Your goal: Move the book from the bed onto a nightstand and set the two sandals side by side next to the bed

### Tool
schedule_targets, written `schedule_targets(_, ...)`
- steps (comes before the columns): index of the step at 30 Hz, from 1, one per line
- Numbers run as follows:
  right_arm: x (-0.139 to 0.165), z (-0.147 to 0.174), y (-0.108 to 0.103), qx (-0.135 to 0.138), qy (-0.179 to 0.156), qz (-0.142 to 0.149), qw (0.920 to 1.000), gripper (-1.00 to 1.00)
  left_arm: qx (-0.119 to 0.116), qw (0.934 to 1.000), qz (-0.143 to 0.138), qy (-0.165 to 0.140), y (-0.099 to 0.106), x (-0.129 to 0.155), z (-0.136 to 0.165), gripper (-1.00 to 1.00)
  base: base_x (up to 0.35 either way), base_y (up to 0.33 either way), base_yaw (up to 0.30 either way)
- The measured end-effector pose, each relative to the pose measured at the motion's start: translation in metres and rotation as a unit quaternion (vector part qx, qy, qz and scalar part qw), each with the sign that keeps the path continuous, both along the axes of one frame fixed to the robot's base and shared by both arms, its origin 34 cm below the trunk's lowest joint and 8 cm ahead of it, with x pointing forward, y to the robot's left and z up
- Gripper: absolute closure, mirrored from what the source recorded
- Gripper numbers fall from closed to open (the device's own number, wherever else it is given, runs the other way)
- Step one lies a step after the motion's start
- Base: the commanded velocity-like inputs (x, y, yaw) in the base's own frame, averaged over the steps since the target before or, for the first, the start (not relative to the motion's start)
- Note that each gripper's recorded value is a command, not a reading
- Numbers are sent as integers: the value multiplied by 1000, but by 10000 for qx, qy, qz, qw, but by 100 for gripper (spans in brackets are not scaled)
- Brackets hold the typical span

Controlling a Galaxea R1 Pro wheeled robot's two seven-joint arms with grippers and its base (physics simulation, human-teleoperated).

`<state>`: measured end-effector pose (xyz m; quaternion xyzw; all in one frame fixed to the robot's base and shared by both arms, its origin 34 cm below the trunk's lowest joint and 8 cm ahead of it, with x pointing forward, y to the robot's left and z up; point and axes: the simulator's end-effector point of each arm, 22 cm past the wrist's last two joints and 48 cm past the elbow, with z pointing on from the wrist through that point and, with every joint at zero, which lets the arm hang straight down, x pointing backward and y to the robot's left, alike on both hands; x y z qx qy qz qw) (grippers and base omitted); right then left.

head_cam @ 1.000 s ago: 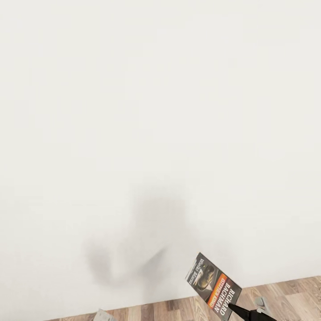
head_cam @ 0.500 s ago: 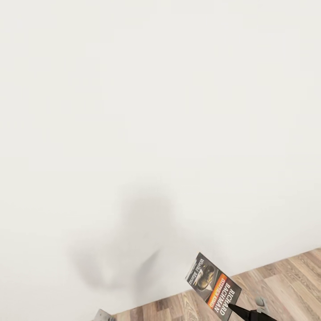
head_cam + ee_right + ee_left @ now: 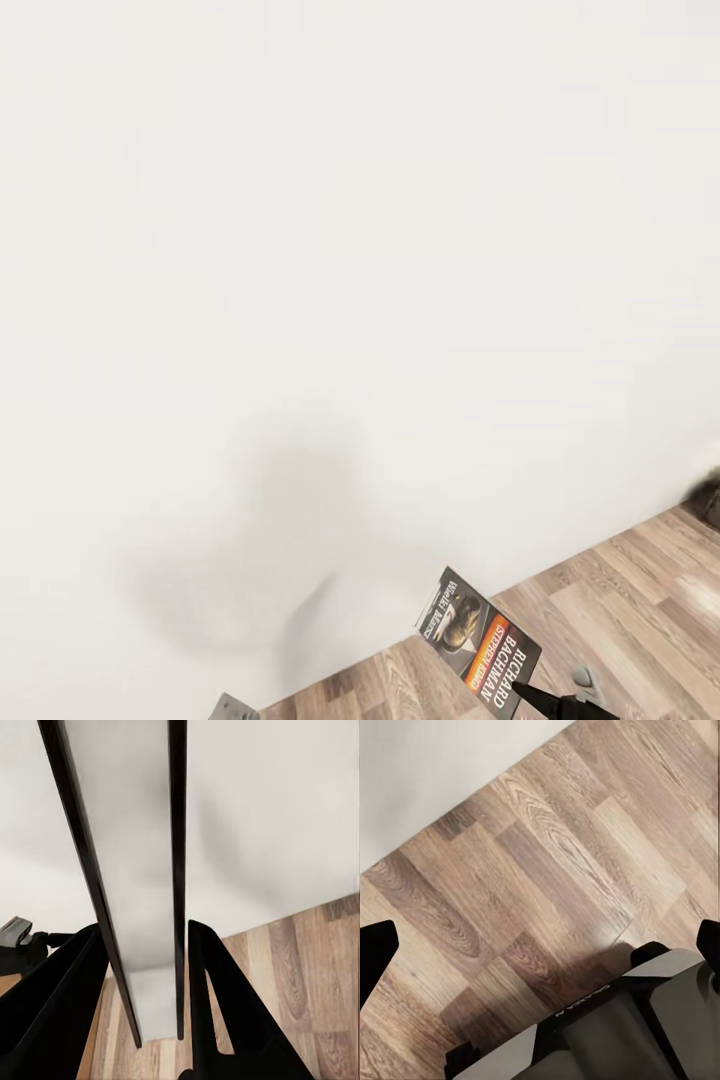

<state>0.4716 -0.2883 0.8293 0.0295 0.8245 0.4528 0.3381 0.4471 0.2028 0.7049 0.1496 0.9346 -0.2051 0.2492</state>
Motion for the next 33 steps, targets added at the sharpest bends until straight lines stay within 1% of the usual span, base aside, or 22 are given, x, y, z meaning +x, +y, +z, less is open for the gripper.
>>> schedule_targets(33,0,0,0,-4,6,10,10000,100,0,10000,0,0,0,0,0,-100,0,0,-271)
